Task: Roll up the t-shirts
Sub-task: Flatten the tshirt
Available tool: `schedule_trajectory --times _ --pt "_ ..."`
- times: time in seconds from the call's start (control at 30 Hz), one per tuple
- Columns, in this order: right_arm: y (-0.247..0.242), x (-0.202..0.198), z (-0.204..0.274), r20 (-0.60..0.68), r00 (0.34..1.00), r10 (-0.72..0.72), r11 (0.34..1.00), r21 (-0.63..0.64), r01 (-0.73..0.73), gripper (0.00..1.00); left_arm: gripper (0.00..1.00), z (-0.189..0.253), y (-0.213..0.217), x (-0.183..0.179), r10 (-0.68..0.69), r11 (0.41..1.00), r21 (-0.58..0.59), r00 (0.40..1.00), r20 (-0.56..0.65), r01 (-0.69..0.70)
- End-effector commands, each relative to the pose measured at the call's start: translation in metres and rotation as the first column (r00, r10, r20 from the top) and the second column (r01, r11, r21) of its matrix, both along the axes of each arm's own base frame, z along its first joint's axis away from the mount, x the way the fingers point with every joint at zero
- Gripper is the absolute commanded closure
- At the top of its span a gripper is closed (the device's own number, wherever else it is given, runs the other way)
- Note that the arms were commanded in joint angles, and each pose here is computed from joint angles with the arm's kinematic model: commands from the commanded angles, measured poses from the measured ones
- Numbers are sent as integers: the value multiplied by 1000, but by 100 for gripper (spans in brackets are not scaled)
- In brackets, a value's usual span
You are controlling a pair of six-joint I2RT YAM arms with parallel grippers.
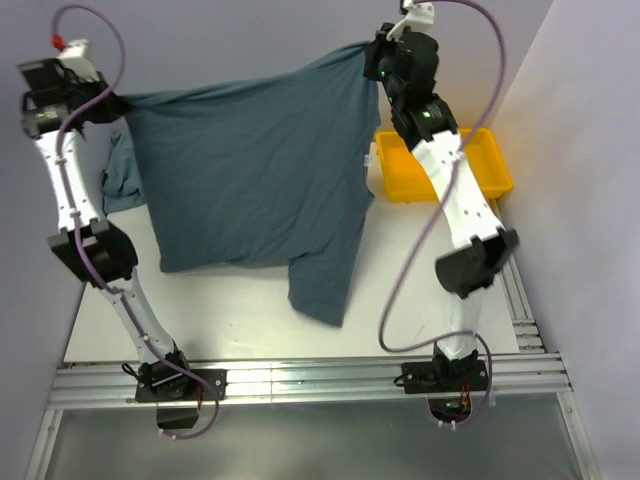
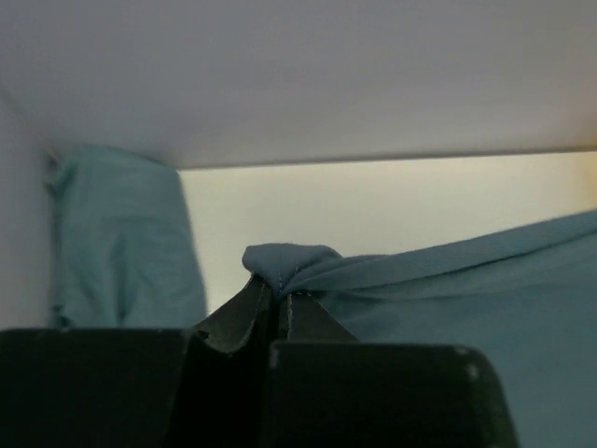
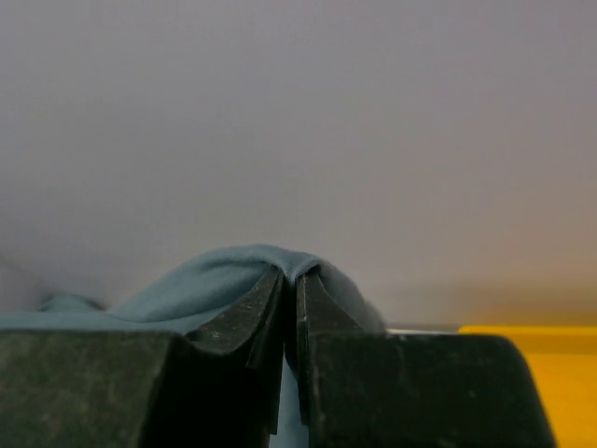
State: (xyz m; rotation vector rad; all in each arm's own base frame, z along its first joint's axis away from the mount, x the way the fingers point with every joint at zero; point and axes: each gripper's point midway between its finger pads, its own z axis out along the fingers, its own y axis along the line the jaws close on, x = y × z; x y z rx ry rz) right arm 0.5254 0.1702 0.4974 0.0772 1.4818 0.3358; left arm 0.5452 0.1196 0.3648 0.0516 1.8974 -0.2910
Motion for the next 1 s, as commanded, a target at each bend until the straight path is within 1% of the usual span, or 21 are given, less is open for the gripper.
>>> schedule_trajectory --times 0.0,0.03,0.17,0.2,0.27,0.3,0.37,0.43,0.47,0.5,0.57,0.6,0.63,0.67,0.7,0.77,0.8,0.83,0.87,0.9,0.97 --pt "-22 6 73 219 974 -57 998 54 46 100 100 56 -21 18 34 998 51 984 178 -43" --pt "-23 11 86 265 962 -69 995 83 48 100 100 64 -17 27 56 997 47 971 232 -69" --pt "-41 6 117 365 921 -135 984 155 83 100 100 112 -16 29 90 996 -7 927 364 -94" --pt "-50 -12 137 406 901 -153 980 177 86 100 100 122 -11 21 106 994 -13 916 387 -110" --pt "-57 -14 131 414 892 -182 976 190 111 100 100 145 -6 12 122 990 4 883 454 -139" --pt "-63 -31 145 440 877 -193 973 203 112 100 100 158 -7 3 118 990 9 872 475 -139" --pt "-67 -33 136 432 879 -201 973 196 126 100 100 163 -7 -3 110 991 19 872 478 -136" --pt "-68 -41 130 421 886 -195 974 191 123 100 100 142 -3 -2 110 989 44 898 427 -142" --pt "-71 -41 124 398 896 -198 974 187 132 100 100 143 -7 -11 98 989 59 902 420 -134" --pt "-70 -40 110 362 912 -194 975 173 139 100 100 107 -5 -6 98 990 61 935 341 -126" --pt "-67 -41 83 306 935 -176 976 178 126 100 100 86 -7 -16 79 987 114 954 288 -116" --pt "-69 -44 51 245 953 -179 975 173 139 100 100 49 -6 -17 61 986 138 976 207 -91" --pt "-67 -47 34 200 966 -167 971 202 127 100 100 23 -6 -25 41 982 176 990 132 -64" --pt "-70 -50 14 157 972 -175 967 210 141 100 100 12 -8 -35 32 979 197 995 98 -51" --pt "-69 -59 -28 78 984 -160 969 204 141 100 100 -33 -7 -44 36 980 194 999 -12 -33" --pt "-64 -69 -78 -39 992 -120 962 240 126 100 100 -66 -8 -71 13 970 243 995 -97 11" --pt "-64 -83 -130 -144 984 -109 963 230 141 100 100 -111 -7 -89 14 971 235 979 -204 36" --pt "-56 -94 -157 -202 977 -71 953 276 127 100 100 -132 -5 -105 9 964 260 965 -264 62" --pt "-54 -105 -184 -248 967 -51 951 283 123 100 100 -142 -8 -122 -2 959 270 955 -295 85" --pt "-55 -127 -232 -334 941 -48 951 273 145 100 100 -180 -9 -146 -13 960 253 922 -387 119" --pt "-49 -155 -283 -447 894 -38 937 296 188 100 100 -209 -11 -179 -27 943 282 883 -468 178"
